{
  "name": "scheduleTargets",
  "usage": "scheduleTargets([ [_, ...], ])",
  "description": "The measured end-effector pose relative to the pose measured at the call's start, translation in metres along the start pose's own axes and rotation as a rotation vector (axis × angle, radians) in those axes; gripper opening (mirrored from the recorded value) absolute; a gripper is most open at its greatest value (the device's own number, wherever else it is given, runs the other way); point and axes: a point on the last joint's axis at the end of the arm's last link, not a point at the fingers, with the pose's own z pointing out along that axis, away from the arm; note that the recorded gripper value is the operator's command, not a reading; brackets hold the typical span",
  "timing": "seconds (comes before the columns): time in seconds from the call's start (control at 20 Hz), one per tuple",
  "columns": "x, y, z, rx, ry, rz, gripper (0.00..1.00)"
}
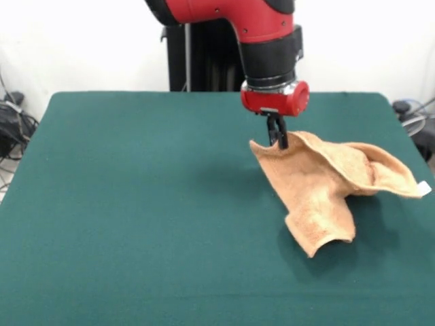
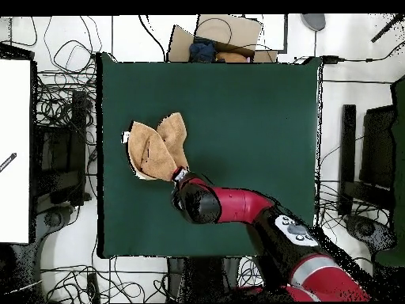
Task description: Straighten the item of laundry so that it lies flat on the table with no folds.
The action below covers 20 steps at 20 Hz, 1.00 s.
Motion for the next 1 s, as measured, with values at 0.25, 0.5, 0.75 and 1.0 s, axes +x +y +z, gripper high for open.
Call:
scheduleTargets([
  [0.25, -0.002, 0.007, -0.012, -0.025, -0.007, -0.006, 0.00],
  [0.5, -0.006, 0.012, -0.025, -0.054, -0.014, -0.004, 0.00],
  [0.75, -0.006, 0.008, -0.036, -0.074, -0.005, 0.008, 0.00],
  [1.0, 0.005, 0.005, -0.042, -0.076, 0.009, -0.001, 0.00],
])
